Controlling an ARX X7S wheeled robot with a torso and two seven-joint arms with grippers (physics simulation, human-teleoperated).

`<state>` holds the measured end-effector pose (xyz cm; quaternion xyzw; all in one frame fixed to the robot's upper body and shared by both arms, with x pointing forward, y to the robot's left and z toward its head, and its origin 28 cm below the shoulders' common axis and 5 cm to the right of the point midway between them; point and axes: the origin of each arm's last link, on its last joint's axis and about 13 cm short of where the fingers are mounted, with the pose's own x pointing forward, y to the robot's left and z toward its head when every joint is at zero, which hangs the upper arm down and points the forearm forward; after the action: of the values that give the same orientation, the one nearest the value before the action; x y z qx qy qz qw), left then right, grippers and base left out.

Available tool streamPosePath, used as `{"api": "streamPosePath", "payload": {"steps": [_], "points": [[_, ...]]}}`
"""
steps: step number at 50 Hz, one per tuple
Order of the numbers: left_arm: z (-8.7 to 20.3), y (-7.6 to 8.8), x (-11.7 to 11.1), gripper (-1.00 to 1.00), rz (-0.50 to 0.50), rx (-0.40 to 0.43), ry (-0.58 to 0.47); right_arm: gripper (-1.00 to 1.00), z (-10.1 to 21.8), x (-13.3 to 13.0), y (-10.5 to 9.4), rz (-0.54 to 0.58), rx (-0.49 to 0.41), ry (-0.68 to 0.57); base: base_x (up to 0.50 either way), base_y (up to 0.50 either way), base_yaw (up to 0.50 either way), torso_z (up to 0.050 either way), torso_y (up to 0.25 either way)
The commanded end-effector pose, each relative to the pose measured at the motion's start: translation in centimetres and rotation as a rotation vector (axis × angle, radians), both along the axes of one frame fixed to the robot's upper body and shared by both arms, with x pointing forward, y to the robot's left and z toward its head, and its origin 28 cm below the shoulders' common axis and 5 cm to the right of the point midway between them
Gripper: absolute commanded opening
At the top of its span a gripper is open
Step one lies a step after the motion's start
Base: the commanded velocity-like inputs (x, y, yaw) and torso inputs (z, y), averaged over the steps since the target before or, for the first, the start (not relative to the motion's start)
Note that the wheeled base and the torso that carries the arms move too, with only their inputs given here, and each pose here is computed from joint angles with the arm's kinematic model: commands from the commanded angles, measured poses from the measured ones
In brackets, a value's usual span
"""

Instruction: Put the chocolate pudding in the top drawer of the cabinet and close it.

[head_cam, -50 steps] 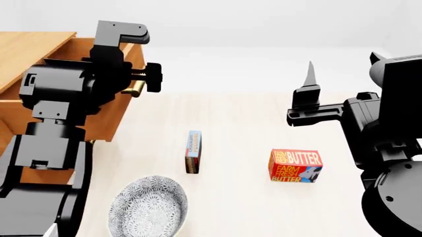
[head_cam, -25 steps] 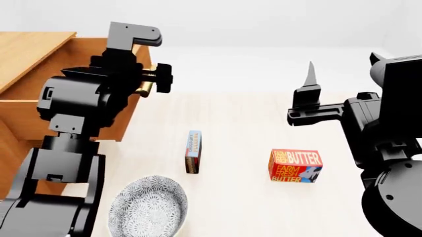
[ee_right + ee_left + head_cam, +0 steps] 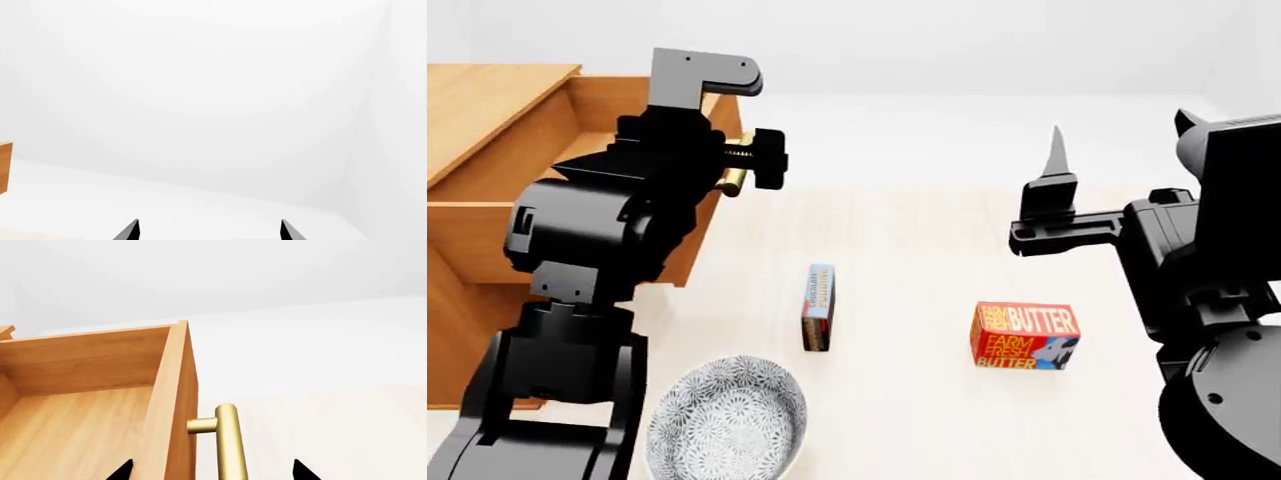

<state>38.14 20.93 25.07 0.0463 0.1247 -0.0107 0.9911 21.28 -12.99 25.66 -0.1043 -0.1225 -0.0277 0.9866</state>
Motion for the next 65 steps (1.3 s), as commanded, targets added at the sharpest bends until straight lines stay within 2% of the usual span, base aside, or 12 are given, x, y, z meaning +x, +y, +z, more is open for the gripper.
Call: {"api": "streamPosePath", "payload": {"steps": [1,5,8,15,22,33,45,54,59,65], "points": [[-4.5,-3.0,-3.0,1.00,-0.410,-0.162,0.538,1.00,-0.1,0.1,0.0,-0.001,0.003,0.005,-0.02,0.00,0.00,0.000,0.000],[-4.1,-2.9,-2.8,1.00,-0.403,-0.162,0.522,1.00,-0.2,0.2,0.0,0.000,0.001,0.007,-0.02,0.00,0.00,0.000,0.003],[-3.1,-2.5,-2.6,1.00,-0.376,-0.169,0.472,1.00,-0.1,0.1,0.0,0.000,0.001,0.006,-0.01,0.00,0.00,0.000,0.003],[0.8,-1.0,-1.6,1.00,-0.214,-0.158,0.280,1.00,-0.1,0.1,0.0,0.001,0.002,0.005,-0.01,0.00,0.00,0.000,0.000],[3.9,0.0,-2.2,1.00,-0.156,-0.143,0.170,1.00,-0.1,0.0,0.0,0.002,0.003,0.002,0.00,0.00,0.00,0.000,0.000],[5.6,0.2,-3.6,1.00,-0.174,-0.119,0.113,1.00,0.3,-0.3,0.1,0.004,0.001,-0.006,0.00,0.00,0.00,0.000,0.001],[9.1,0.2,-5.9,1.00,-0.215,-0.110,0.014,1.00,0.6,-0.5,0.1,0.006,0.001,-0.015,0.00,0.00,0.00,0.000,0.000],[11.7,0.0,-8.6,1.00,-0.263,-0.103,-0.071,1.00,0.8,-0.8,0.0,0.007,0.004,-0.023,0.00,0.00,0.00,0.000,0.000],[11.7,-0.7,-10.1,1.00,-0.309,-0.079,-0.094,1.00,0.9,-1.0,0.0,0.007,0.004,-0.026,0.00,0.00,0.00,0.000,0.000],[10.3,-2.0,-11.7,1.00,-0.383,-0.042,-0.100,1.00,0.9,-1.1,0.0,0.006,0.005,-0.029,0.00,0.00,0.00,0.000,0.000]]}}
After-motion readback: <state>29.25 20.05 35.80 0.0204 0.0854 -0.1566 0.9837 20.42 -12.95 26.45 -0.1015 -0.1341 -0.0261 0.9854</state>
